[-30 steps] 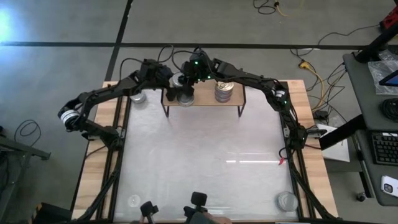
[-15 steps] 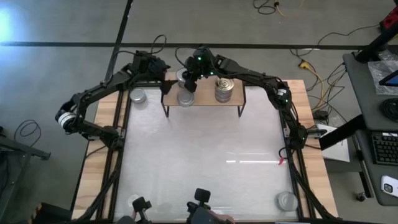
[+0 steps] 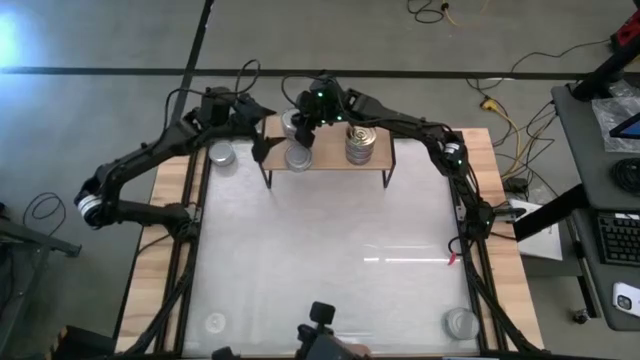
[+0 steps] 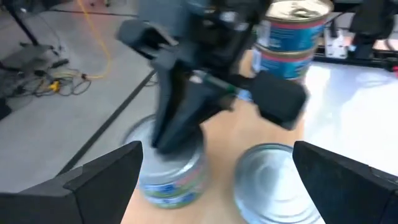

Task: Stack canned seafood by type on shelf
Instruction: Stack the green tuna can on top of the green tuna can on the shelf, then adjust the green tuna can on the shelf, then stack the green tuna can on top of the green tuna can on the shelf

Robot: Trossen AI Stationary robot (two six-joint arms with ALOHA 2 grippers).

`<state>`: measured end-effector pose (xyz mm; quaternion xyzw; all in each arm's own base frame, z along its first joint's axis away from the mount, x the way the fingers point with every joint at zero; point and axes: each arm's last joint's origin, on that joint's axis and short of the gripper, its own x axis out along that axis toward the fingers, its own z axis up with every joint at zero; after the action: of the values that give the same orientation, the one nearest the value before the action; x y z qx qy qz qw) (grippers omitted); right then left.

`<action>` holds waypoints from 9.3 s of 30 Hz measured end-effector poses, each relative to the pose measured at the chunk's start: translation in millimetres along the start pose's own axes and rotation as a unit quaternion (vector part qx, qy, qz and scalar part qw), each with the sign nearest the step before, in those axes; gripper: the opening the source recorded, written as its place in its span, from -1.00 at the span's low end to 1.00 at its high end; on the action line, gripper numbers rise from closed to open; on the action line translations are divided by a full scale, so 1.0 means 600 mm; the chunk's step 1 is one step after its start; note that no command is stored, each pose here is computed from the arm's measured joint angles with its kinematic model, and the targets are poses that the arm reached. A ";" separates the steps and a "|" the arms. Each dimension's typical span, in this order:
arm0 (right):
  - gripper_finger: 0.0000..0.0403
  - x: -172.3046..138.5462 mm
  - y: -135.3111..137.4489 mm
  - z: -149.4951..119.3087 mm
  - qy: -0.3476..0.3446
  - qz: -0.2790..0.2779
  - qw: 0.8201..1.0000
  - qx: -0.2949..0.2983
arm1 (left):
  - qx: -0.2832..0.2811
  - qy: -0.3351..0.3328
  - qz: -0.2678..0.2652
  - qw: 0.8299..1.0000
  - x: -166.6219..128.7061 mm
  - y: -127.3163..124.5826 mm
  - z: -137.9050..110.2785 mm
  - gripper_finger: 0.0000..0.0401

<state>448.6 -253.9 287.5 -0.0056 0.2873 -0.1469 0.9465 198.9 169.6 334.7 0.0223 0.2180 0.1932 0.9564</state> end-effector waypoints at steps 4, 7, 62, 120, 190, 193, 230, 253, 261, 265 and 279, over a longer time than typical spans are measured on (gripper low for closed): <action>-0.86 0.001 -0.001 0.002 -0.008 -0.002 1.000 0.005 | -0.009 -0.002 -0.022 1.000 0.005 -0.025 0.000 0.99; -0.86 -0.001 -0.002 0.005 -0.012 -0.003 1.000 0.004 | -0.008 0.005 -0.013 1.000 0.018 -0.047 -0.004 0.99; -0.86 -0.194 0.206 0.094 0.090 0.110 0.986 -0.086 | 0.049 0.160 0.032 0.985 0.092 -0.070 -0.045 -0.23; -0.86 -0.427 0.693 -0.038 0.113 0.049 0.992 0.009 | -0.090 0.163 -0.305 0.934 -0.227 -0.345 -0.168 -0.23; -0.86 -0.406 0.730 -0.138 0.103 -0.154 0.980 -0.078 | -0.780 -0.157 0.447 0.409 -0.024 0.039 -0.321 -1.00; -0.86 -0.408 0.726 -0.136 0.105 -0.156 0.979 -0.083 | -0.766 -0.162 0.472 0.404 -0.019 0.042 -0.328 -1.00; -0.86 -0.450 0.774 -0.173 0.083 -0.114 0.989 -0.044 | -0.815 -0.067 0.395 0.419 -0.015 -0.082 -0.380 -1.00; -0.86 -0.483 0.837 -0.174 0.026 -0.004 0.995 0.096 | -0.752 0.045 0.275 0.597 -0.036 -0.234 -0.370 -1.00; -0.86 -0.470 0.837 -0.184 0.009 -0.024 0.994 0.104 | -0.672 0.102 0.145 0.719 -0.032 -0.301 -0.357 -1.00; -0.86 -0.449 0.826 -0.182 0.005 -0.045 0.993 0.105 | -0.612 0.084 0.063 0.784 -0.018 -0.341 -0.334 -1.00; -0.86 -0.397 0.802 -0.200 0.030 -0.085 0.992 0.085 | -0.291 0.074 -0.092 0.949 0.002 -0.448 -0.247 -1.00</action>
<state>327.0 282.4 270.9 0.0545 0.3011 -0.2505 0.9185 233.6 -84.5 166.0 -0.2915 0.2238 0.1606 0.9160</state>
